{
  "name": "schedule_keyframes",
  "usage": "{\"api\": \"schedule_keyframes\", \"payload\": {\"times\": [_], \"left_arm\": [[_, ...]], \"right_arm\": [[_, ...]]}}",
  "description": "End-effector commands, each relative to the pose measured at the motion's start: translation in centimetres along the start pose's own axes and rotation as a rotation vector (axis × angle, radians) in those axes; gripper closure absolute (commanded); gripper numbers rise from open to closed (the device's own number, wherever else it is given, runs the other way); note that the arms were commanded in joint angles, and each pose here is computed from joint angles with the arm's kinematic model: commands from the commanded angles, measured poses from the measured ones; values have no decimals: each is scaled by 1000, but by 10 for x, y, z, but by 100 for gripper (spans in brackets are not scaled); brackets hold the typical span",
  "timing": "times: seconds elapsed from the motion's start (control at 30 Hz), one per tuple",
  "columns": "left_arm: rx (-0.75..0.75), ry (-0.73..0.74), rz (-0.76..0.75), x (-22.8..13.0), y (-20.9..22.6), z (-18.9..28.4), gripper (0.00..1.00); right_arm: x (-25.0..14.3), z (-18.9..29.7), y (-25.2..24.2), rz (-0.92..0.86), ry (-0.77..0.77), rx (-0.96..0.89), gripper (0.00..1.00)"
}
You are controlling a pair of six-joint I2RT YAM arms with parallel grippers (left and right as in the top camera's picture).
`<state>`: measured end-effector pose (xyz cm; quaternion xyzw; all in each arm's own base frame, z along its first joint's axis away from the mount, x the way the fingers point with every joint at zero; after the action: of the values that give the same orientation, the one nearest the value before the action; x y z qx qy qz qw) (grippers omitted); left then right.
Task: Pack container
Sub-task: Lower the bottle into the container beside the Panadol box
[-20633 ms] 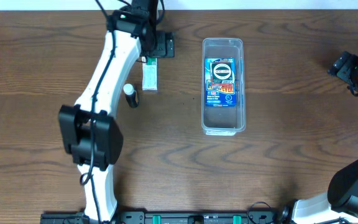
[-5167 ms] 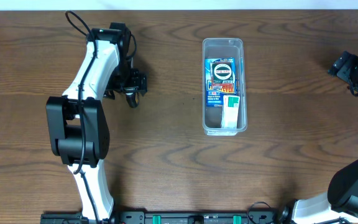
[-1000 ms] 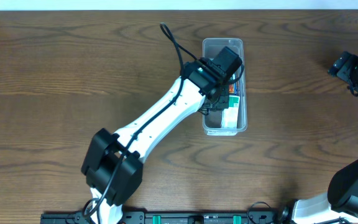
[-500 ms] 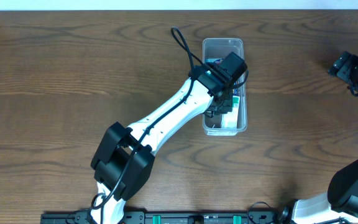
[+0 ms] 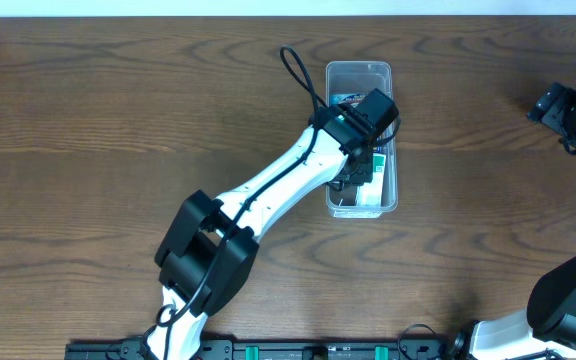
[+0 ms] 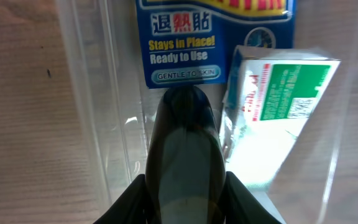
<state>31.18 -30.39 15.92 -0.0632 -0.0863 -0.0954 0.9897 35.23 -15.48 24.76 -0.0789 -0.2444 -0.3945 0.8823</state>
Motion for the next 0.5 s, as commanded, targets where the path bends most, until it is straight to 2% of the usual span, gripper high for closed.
{"api": "schedule_keyframes", "payload": {"times": [0.0, 0.47], "left_arm": [[7, -7, 13, 3, -3, -2, 70], [-34, 14, 12, 1, -7, -3, 69]], "right_arm": [[-1, -5, -3, 8, 9, -15, 1], [-1, -5, -3, 8, 9, -15, 1]]}}
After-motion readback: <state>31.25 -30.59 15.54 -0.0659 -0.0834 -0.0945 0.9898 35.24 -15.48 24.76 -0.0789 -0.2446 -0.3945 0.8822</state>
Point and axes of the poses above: each gripper's point midway between its finger pads, its own z axis back along the fingers, its own y axis along the line the jaws close on, x = y × z, the point moved 8 cm from there along z, back along the fingers, and after that the axes turned 7 degrees about -z, right-handed, at the moved point
